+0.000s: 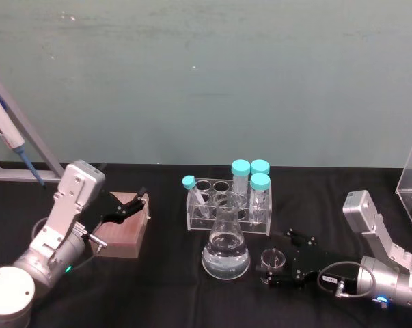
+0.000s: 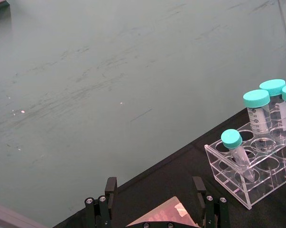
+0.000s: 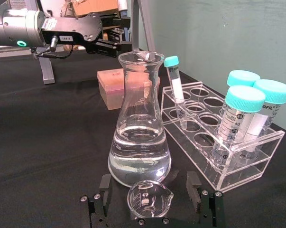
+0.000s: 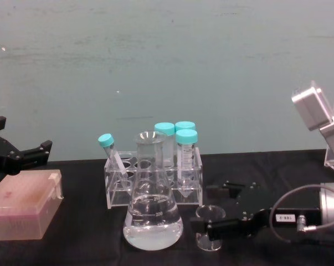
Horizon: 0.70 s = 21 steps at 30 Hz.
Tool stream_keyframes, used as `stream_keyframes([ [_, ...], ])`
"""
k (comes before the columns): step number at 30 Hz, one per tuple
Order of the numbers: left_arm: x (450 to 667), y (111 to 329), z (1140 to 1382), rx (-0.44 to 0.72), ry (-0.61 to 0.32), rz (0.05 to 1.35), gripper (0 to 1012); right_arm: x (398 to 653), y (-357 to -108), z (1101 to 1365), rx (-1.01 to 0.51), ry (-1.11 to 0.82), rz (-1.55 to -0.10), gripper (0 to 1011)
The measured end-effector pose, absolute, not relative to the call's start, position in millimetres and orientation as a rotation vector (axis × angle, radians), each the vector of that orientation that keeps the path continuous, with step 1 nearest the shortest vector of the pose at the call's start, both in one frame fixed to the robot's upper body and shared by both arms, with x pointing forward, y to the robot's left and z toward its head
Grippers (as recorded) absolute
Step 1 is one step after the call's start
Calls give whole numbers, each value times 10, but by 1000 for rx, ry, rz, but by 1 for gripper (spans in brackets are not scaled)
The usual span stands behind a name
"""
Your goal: Place the experimental apparatus aside using one hand.
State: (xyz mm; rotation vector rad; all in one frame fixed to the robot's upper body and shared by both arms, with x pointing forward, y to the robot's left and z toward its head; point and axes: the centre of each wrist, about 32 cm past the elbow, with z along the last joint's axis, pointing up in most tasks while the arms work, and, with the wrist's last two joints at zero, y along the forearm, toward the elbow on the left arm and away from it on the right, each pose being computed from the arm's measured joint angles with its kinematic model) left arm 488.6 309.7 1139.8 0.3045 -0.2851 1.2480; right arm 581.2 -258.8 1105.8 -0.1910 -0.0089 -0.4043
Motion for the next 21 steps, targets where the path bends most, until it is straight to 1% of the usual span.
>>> stream_keyframes([
  [21,4886,3097,11398,304,-285,1248,1000,5827,-2574,11035,-217,0,-391,1000],
])
